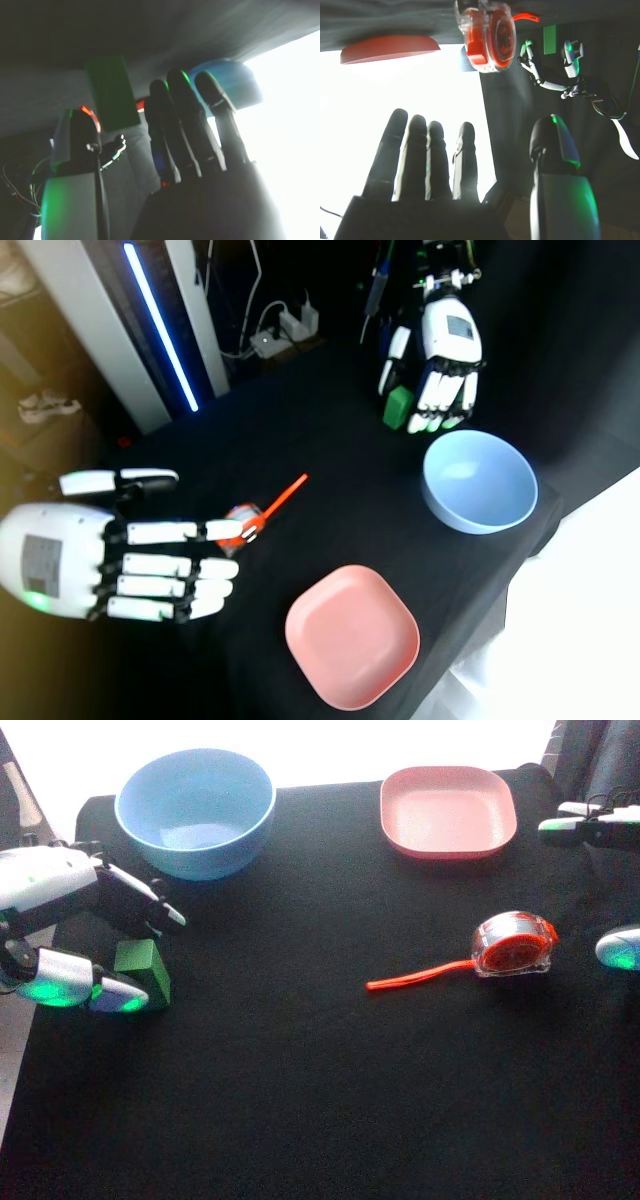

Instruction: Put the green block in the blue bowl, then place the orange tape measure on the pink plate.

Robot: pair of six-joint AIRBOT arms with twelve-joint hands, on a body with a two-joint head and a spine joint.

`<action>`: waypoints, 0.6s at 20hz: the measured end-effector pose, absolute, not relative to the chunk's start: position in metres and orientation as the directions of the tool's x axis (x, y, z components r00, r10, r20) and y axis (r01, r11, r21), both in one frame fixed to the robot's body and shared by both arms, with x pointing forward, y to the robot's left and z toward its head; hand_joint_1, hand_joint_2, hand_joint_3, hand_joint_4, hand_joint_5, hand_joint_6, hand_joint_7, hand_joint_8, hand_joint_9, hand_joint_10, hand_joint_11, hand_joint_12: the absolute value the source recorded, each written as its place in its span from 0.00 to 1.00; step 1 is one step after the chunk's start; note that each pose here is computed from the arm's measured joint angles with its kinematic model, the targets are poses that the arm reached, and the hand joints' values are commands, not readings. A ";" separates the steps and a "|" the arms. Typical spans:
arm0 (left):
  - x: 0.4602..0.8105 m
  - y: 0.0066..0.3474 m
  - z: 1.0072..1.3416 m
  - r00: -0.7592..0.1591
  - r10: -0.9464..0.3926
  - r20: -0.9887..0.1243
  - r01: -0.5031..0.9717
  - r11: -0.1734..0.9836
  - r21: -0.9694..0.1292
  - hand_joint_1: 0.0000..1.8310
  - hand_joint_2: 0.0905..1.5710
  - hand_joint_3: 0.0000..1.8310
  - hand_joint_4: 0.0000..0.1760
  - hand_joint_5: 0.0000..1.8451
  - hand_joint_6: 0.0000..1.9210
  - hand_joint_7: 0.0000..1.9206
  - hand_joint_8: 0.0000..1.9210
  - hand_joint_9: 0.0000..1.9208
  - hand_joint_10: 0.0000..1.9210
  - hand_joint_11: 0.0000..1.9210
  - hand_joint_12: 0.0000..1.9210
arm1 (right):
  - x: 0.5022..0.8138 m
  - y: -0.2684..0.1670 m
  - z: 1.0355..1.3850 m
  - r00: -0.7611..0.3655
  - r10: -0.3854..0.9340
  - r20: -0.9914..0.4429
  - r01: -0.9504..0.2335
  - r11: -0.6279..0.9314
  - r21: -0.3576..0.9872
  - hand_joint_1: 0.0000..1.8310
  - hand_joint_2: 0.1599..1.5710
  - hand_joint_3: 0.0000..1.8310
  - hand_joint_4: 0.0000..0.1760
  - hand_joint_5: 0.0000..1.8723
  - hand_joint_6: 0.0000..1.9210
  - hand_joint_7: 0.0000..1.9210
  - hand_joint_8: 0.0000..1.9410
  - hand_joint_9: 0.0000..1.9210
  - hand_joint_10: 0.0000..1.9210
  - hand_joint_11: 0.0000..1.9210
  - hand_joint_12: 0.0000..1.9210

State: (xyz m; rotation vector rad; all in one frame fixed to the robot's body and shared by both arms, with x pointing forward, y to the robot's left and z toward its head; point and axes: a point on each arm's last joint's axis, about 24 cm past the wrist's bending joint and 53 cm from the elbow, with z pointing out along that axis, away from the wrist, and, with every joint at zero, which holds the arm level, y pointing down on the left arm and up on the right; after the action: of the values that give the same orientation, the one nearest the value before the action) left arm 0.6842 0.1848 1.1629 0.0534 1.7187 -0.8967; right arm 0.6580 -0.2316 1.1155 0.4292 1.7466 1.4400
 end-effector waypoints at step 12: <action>0.688 0.185 1.173 -0.339 -0.425 -0.840 0.472 0.695 -0.542 0.70 0.63 0.00 0.00 0.64 0.27 0.64 0.38 0.56 0.45 0.27 0.80 | 0.658 -0.232 1.115 -0.611 0.701 -0.368 -0.227 0.290 0.930 0.47 0.62 0.00 0.51 0.21 0.00 0.14 0.00 0.14 0.00 0.00 0.36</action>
State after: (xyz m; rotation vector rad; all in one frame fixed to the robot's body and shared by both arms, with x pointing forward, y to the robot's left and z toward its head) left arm 0.6883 0.1845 1.1727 0.0384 1.6848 -0.9134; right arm 0.6582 -0.2319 1.1153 0.4322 1.7467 1.4392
